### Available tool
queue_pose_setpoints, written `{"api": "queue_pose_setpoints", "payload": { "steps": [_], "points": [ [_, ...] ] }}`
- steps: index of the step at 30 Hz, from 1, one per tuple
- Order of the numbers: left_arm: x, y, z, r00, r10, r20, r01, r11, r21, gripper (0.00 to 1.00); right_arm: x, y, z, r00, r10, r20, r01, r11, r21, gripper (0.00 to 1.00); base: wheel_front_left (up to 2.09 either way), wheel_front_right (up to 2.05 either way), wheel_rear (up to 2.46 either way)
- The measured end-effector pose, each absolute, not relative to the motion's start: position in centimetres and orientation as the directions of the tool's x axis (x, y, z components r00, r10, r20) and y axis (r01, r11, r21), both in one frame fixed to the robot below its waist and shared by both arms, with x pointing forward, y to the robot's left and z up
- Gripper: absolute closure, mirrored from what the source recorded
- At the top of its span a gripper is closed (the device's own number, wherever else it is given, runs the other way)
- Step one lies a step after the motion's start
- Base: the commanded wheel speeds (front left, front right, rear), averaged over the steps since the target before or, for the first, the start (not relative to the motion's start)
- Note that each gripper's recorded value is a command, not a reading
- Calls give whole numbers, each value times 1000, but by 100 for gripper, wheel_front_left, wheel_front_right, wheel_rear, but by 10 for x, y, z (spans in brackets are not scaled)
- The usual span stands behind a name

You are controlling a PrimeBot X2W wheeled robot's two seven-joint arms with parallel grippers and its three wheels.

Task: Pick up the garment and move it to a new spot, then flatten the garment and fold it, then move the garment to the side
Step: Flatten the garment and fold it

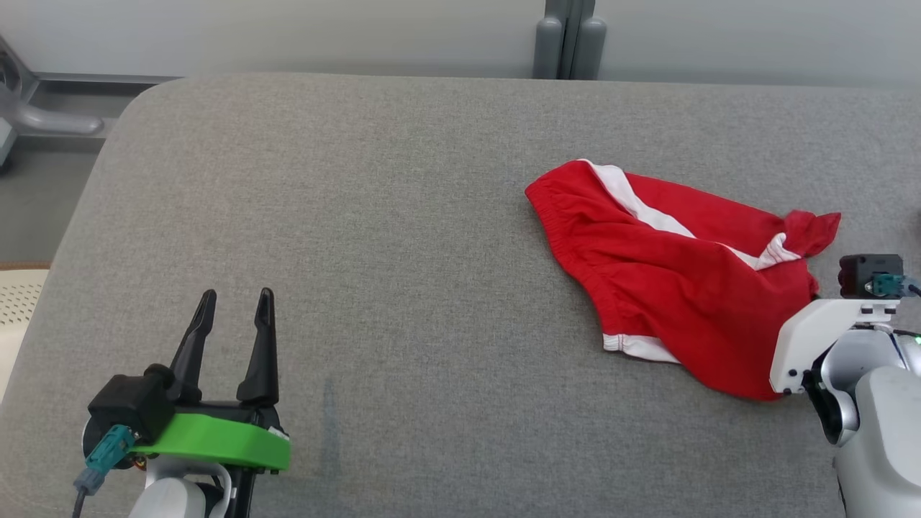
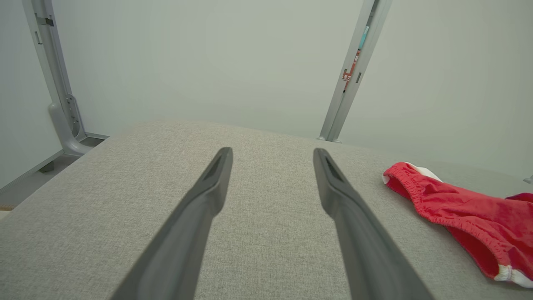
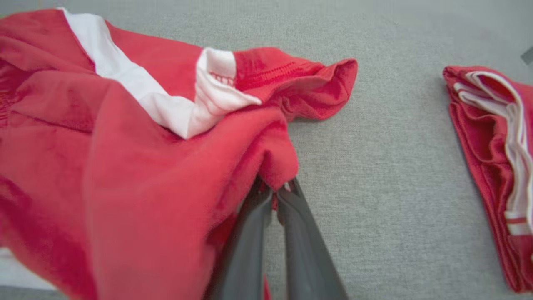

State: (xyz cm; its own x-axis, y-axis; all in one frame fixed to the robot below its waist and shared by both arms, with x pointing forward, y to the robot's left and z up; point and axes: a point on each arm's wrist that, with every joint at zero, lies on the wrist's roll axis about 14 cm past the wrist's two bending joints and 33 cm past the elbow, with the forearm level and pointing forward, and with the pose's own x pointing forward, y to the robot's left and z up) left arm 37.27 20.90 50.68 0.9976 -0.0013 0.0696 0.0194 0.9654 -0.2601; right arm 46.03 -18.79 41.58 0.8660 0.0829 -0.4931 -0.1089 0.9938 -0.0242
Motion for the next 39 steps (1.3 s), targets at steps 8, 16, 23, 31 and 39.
{"api": "queue_pose_setpoints", "payload": {
  "steps": [8,16,23,31,39],
  "points": [
    [369,208,511,997,1,84,21,964,-264,0,459,-169,473,907,96,-410,-151,983,-104,100,0,0,0],
    [371,199,514,995,-23,95,48,962,-270,0,433,-205,498,867,-74,-493,-58,967,-247,100,0,0,0],
    [369,203,512,996,-14,87,37,962,-272,0,447,-252,502,844,-203,-496,-25,909,-416,0,0,0,0],
    [362,210,514,996,7,92,18,963,-269,0,469,-230,525,928,-113,-354,-19,936,-350,0,0,0,0],
    [356,208,519,994,6,107,23,963,-270,0,466,-195,578,996,8,-92,-33,960,-279,0,0,0,0]
  ]
}}
